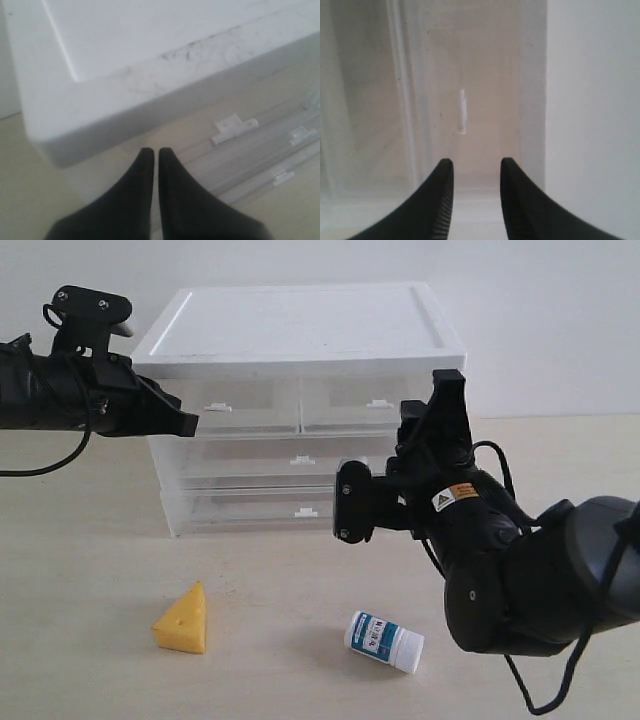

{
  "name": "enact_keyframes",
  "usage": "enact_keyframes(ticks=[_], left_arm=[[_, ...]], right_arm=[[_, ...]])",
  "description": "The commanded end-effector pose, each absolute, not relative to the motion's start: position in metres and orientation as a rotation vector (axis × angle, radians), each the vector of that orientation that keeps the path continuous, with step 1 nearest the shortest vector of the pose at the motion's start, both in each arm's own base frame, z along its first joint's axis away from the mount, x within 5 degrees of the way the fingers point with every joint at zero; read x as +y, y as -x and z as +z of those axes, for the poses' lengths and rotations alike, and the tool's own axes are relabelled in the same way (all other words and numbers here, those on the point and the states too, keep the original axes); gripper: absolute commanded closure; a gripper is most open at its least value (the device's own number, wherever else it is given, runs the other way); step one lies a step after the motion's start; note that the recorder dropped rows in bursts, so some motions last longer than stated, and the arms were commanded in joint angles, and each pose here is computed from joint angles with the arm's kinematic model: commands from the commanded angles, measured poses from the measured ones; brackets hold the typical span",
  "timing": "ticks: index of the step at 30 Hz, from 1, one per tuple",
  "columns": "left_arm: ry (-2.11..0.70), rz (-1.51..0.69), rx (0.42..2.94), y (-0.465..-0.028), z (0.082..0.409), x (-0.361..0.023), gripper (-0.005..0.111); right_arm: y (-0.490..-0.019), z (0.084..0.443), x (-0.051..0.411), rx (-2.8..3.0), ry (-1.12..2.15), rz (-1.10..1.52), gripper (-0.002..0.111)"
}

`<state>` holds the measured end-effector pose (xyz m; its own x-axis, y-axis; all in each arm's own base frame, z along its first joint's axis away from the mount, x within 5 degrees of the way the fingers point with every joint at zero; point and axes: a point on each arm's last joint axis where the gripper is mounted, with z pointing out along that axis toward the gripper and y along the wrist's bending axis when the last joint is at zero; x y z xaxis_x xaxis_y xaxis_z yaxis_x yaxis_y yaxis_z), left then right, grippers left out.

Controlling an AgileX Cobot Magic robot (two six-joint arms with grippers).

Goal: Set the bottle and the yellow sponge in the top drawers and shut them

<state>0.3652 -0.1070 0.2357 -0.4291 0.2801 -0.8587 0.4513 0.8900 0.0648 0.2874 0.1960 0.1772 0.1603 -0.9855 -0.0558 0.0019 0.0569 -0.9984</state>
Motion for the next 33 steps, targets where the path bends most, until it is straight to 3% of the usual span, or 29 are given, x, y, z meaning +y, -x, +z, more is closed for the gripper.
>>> enact_keyframes(ticks=[1, 11, 16, 21, 26, 33], left_arm=[[-0.513, -0.206, 2.033, -0.368, 0.24, -0.105, 0.103], [-0.513, -0.206, 2.033, -0.368, 0.24, -0.105, 0.103], [-0.513, -0.206, 2.033, -0.368, 0.24, -0.105, 0.103], [-0.513, -0.206, 2.033, -0.368, 0.24, -0.105, 0.103], [-0.513, -0.206, 2.033, -0.368, 0.24, -0.105, 0.103], [-0.513, -0.206, 2.033, -0.368, 0.24, -0.105, 0.103]], right_arm=[[-0.296, 0.181, 0.198, 1.11, 1.212, -1.05, 0.08], [-0.303, 0.187, 0.206, 1.129, 1.212, -1.003, 0.079], [-0.303, 0.187, 0.206, 1.127, 1.219, -1.011, 0.058], [-0.303, 0.186, 0.207, 1.115, 1.234, -1.008, 0.071], [-0.308, 0.172, 0.205, 1.102, 1.274, -1.035, 0.064], [-0.315, 0.161, 0.199, 1.092, 1.245, -1.074, 0.064]])
